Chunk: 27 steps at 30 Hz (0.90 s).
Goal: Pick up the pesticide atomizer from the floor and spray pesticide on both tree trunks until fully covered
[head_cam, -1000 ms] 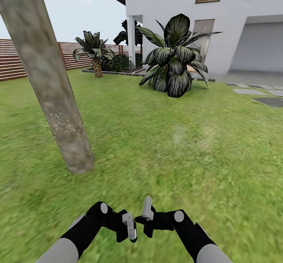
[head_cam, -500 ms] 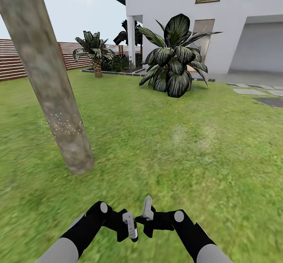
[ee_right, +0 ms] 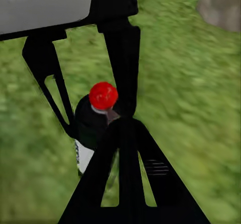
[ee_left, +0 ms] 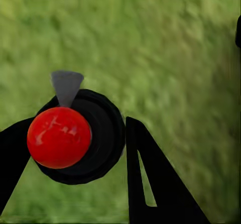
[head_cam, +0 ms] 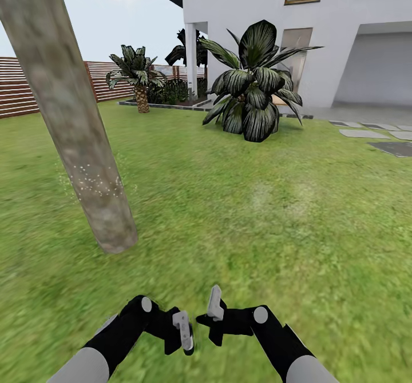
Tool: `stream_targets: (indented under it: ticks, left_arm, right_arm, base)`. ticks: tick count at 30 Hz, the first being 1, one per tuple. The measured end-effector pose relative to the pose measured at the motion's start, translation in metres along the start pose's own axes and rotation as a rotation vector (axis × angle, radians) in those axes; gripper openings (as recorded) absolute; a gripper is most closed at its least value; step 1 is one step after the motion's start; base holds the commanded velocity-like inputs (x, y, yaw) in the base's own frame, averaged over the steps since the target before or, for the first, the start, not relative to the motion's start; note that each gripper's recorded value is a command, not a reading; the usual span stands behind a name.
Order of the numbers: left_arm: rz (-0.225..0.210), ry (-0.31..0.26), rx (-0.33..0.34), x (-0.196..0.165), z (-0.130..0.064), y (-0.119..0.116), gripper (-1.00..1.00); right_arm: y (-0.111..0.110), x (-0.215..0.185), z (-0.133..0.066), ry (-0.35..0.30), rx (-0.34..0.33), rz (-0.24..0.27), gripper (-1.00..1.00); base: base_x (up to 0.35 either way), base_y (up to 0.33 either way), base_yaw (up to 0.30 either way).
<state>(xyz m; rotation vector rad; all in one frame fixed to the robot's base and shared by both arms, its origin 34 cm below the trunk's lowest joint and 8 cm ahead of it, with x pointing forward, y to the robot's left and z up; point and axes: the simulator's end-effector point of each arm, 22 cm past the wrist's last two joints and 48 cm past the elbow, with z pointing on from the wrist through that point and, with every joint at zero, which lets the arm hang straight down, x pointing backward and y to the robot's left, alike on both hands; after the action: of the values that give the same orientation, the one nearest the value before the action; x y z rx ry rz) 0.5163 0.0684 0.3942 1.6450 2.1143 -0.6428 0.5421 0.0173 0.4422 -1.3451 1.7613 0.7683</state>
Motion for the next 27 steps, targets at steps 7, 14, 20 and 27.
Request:
stream_targets:
  ticks: [7,14,20,27]
  left_arm:
    - [-0.055,0.121,-0.034,0.085,-0.03,0.017,-1.0]
    - [-0.097,0.233,-0.089,0.179,-0.073,0.033,-1.0]
    - [-0.344,0.208,-0.377,0.236,-0.087,0.071,-1.0]
    - [-0.741,-0.037,-0.777,0.268,-0.104,0.1,-1.0]
  right_arm:
    - [0.0,0.001,0.0,0.001,0.0,0.001,-1.0]
    - [-0.005,0.013,-0.008,0.017,0.011,0.005,-1.0]
    - [-0.095,0.111,-0.078,0.13,0.462,0.19,-1.0]
    - [-0.124,0.203,-0.153,0.259,0.942,0.432,-1.0]
  base:
    - [0.0,0.0,0.0]
    - [0.0,0.0,0.0]
    - [0.0,0.0,0.0]
    - [0.0,0.0,0.0]
